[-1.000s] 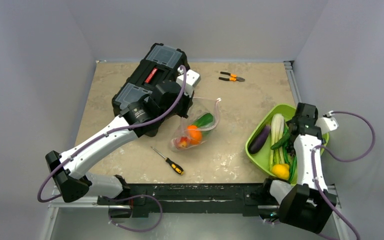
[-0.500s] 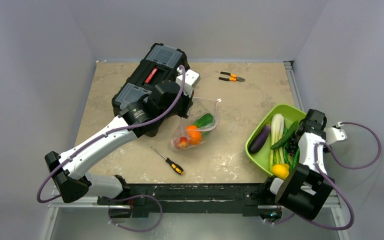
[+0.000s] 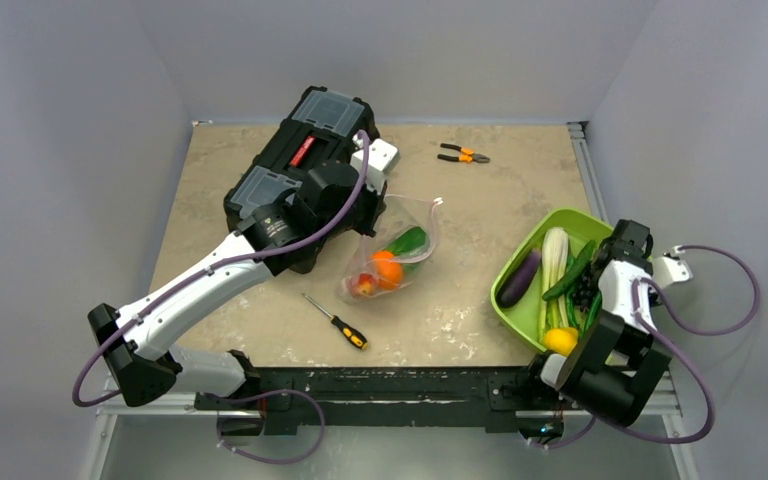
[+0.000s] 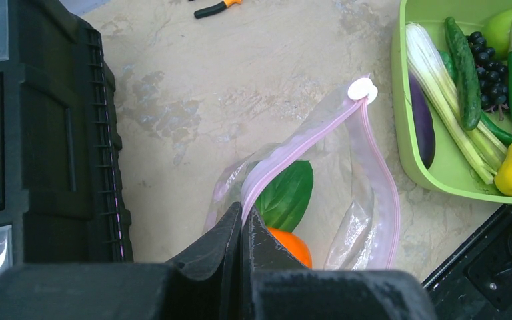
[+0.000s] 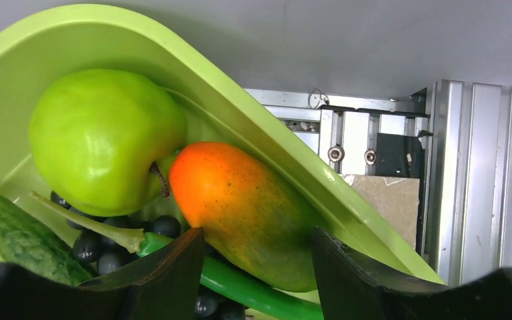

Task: Place the food in the zip-top bag and seal the zipper
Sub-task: Pick up the fake fruit from the bin.

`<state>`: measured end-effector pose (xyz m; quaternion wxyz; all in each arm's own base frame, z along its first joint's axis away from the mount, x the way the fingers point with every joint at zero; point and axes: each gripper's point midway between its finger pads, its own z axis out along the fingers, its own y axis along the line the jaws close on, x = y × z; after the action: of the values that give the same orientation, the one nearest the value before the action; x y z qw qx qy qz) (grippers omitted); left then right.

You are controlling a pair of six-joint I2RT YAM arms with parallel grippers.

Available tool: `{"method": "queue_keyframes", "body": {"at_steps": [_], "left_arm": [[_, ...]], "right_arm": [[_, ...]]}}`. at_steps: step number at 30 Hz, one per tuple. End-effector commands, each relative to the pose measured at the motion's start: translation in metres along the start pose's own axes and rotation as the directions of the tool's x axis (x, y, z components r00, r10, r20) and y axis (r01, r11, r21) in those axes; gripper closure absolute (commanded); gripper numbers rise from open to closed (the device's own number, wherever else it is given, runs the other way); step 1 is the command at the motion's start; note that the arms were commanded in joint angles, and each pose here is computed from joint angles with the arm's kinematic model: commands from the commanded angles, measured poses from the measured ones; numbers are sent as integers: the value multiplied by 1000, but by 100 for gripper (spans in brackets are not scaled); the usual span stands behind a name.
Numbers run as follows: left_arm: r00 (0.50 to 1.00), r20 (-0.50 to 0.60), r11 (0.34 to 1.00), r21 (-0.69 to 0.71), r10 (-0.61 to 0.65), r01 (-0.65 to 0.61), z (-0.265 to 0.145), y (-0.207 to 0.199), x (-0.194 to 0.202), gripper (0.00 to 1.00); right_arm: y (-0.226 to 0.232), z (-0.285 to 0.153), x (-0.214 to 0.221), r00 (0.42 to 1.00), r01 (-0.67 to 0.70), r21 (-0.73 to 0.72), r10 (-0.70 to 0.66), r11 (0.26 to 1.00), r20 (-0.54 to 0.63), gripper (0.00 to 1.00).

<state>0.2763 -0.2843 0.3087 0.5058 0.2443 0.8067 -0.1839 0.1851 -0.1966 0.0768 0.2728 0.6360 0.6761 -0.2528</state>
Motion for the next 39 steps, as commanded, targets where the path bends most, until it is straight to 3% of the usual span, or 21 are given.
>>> {"method": "queue_keyframes", "body": {"at_steps": [1, 7, 10, 14, 18, 22, 28, 34, 39], "left_arm": [[995, 94, 999, 14, -40, 39, -16, 1, -29, 100], [994, 95, 999, 15, -46, 45, -16, 2, -29, 100], [994, 93, 999, 20, -51, 49, -16, 2, -29, 100], [994, 95, 998, 19, -56, 55, -16, 3, -30, 100], [994, 95, 998, 22, -63, 61, -16, 4, -30, 100], [993, 91, 997, 28, -68, 66, -15, 3, -29, 100], [993, 88, 997, 37, -75, 72, -14, 2, -29, 100], [993, 83, 996, 42, -88, 85, -13, 4, -29, 100], [993, 81, 995, 42, -89, 86, -12, 3, -28, 100]], "right_arm": [[2, 6, -3, 1000, -14, 5, 14, 1000, 4, 41], [4, 14, 8, 999, 23, 17, -23, 1000, -44, 27], [7, 17, 10, 998, 33, 7, -32, 999, -48, 15], [8, 20, 14, 997, 47, 9, -46, 999, -61, 15], [10, 21, 16, 996, 58, -1, -58, 998, -68, 22], [15, 19, 17, 993, 74, -36, -77, 997, -85, 52], [18, 4, 0, 998, 43, -79, -46, 996, -34, 59], [17, -16, -25, 999, 13, -114, -9, 993, 35, 79], [36, -48, -45, 998, -9, -266, 24, 964, 56, 100]]}}
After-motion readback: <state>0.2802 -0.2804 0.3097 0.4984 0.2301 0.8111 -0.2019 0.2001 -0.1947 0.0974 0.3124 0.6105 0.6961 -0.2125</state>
